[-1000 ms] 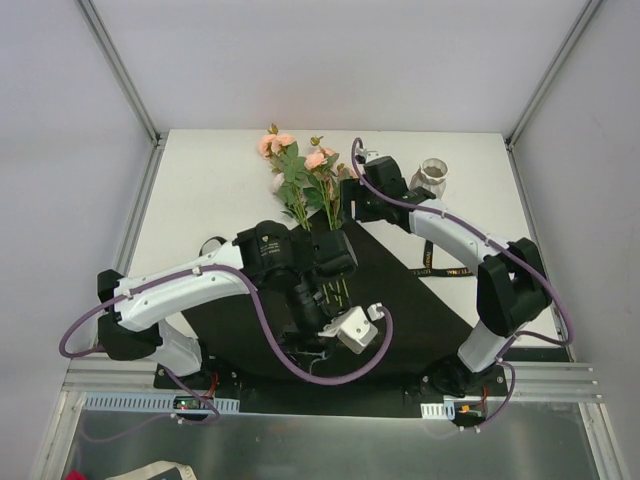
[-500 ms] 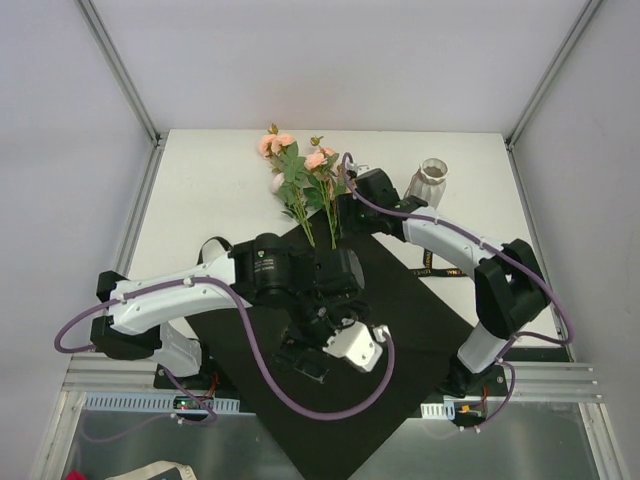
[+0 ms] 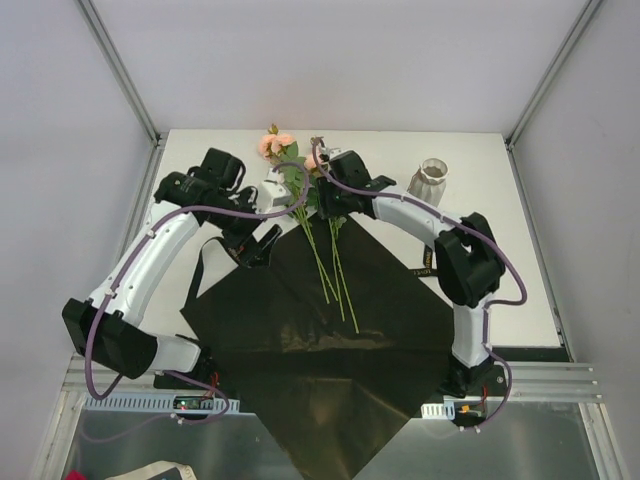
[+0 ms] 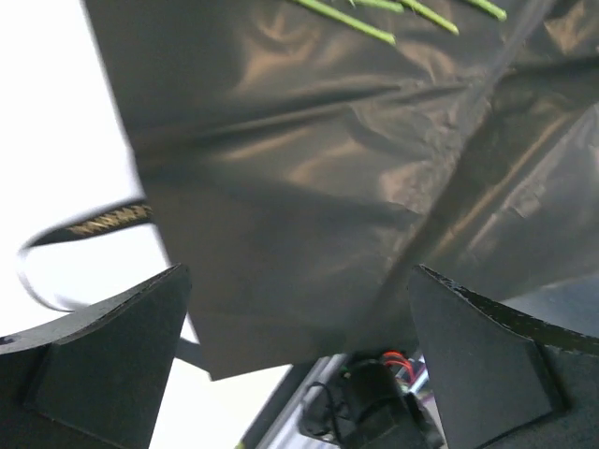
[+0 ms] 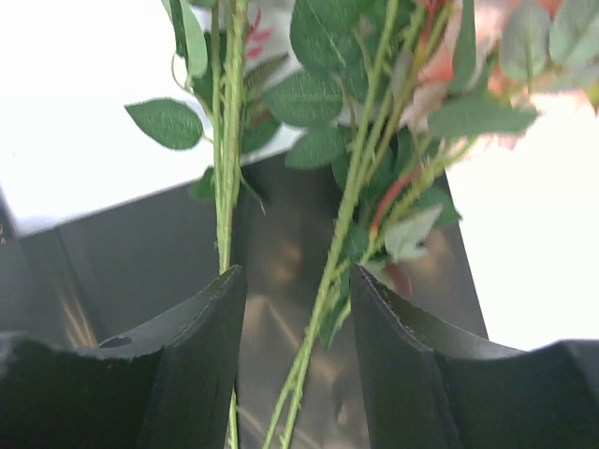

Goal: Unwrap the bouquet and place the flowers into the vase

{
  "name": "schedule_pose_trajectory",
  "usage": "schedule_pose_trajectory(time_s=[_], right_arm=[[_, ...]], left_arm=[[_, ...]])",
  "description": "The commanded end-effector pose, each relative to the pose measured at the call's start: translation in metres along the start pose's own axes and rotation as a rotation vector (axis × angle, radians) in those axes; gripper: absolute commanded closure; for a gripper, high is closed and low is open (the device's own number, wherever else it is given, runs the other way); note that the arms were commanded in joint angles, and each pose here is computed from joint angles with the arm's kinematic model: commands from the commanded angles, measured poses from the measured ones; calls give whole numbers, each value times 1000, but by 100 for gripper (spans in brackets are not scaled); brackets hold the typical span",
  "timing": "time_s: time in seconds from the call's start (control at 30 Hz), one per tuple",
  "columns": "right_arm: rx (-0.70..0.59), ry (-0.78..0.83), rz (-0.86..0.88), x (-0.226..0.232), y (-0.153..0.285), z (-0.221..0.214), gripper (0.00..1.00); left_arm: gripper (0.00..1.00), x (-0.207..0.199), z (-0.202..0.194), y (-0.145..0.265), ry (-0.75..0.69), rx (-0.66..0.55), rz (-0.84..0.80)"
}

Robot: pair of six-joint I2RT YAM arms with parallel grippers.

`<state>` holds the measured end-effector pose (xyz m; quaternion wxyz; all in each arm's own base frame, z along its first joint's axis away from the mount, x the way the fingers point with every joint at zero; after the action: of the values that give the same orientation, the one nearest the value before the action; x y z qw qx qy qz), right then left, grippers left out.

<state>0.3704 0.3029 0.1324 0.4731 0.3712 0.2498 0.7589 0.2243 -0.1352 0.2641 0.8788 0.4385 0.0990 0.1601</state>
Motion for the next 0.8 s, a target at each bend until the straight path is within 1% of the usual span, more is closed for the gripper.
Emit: schedule_pose_trajectory(time_s=[0.0,0.1,0.27,0.47,0.77], right_arm=[[3,44,24,10,-20,14,50],[24,37,26,8,-32,11,53],[38,24,25,4,-41,7,57],[44,28,10,-3,-41,1,57],[5,23,11,-7,-29,10,58]], left_arm=[[1,-15,-22,-15,83,-40,-48],[1,-11,-31,-20,130,-41,-48],[1,-5,-38,-24,164,-37,-44],[1,-5,-45,-32,187,-31,-46],[1,-9,-55,-38,198,-30,-35]])
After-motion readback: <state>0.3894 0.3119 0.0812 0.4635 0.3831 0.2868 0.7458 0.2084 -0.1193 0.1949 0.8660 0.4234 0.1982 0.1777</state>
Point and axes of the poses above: each gripper's point midway between its finger pads, its own y axis back along the fingers, its own x axis along the line the jaws close on, z = x × y, the point moved 4 cm from there along y, back along the fingers, and after that the axes turned 12 degrees about -y, right-handed, at the moved point
